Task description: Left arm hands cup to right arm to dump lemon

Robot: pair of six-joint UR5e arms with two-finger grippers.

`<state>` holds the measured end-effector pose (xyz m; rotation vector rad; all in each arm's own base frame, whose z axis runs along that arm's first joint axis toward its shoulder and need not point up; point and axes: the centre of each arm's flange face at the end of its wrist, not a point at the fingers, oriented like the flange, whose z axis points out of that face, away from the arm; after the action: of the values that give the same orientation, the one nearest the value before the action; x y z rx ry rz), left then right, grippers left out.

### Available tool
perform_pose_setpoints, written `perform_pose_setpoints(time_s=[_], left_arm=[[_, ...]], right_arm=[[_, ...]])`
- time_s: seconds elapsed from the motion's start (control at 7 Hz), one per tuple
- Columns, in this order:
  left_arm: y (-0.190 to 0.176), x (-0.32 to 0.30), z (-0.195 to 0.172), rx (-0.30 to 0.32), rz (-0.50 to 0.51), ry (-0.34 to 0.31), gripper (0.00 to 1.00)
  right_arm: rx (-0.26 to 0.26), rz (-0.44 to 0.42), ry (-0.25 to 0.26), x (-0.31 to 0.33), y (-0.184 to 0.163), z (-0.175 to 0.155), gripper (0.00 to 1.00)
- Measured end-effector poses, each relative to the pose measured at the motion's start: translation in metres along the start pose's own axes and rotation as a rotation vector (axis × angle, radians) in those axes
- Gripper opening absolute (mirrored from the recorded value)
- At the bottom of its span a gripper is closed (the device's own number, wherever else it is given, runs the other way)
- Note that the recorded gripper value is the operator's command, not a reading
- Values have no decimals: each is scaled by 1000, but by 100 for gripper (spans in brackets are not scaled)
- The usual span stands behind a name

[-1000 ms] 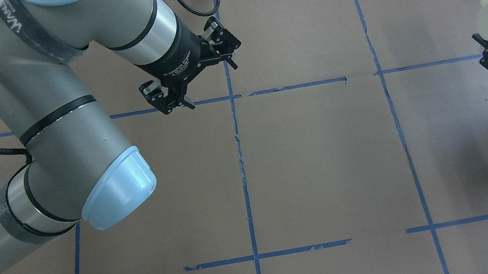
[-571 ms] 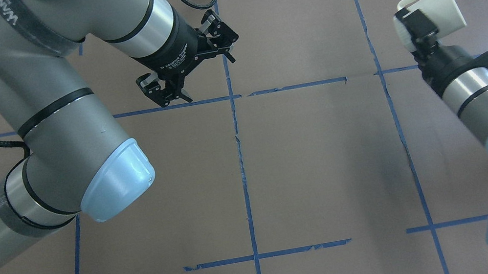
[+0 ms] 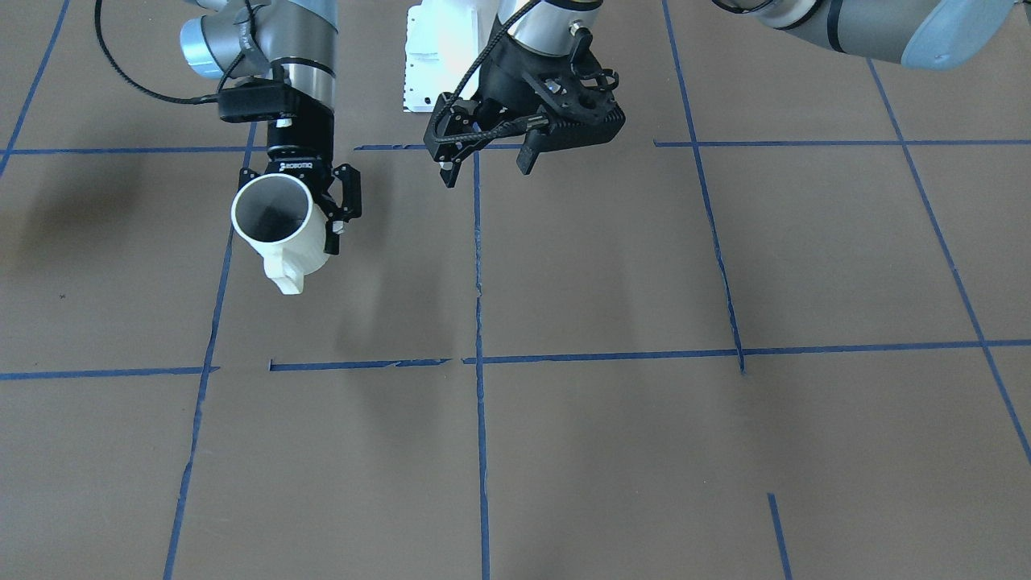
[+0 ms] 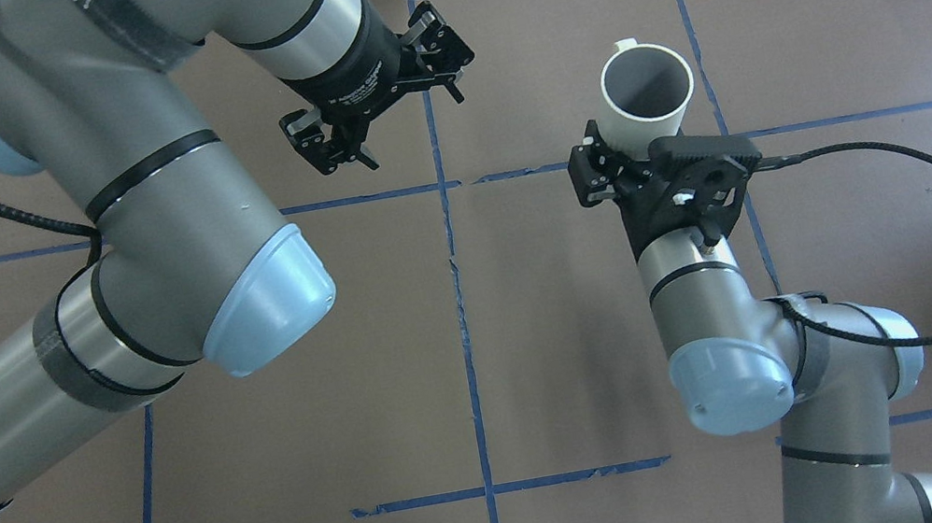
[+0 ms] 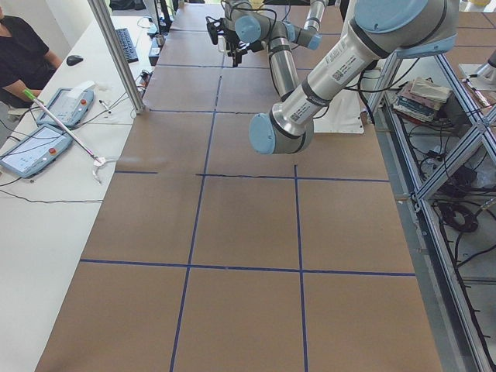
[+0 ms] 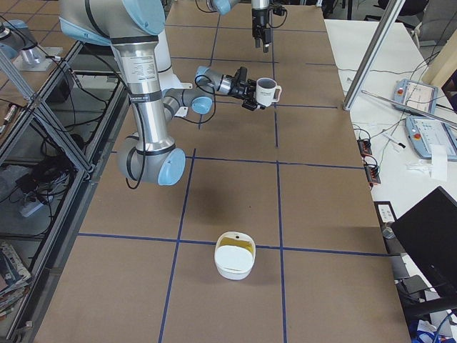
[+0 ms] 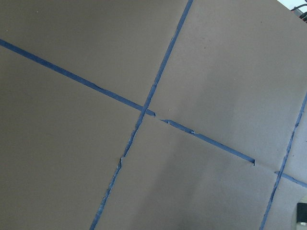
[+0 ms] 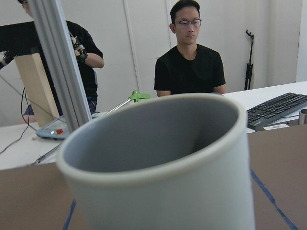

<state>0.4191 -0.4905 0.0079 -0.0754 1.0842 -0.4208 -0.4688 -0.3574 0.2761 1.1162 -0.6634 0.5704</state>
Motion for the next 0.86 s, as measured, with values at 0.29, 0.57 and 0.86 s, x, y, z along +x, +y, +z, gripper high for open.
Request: perform_pose_setpoints(time_s=[0.29, 0.57, 0.86], left_arm=[[6, 19, 12, -16, 13, -10, 100], [30, 20, 31, -55, 57, -8, 100], [45, 7, 46, -83, 91, 23, 96]], right_arm=[[-9, -224, -1, -32, 29, -30, 18], [-2, -313, -12, -47, 35, -45, 18], [16, -262, -33, -70, 14, -51, 18]])
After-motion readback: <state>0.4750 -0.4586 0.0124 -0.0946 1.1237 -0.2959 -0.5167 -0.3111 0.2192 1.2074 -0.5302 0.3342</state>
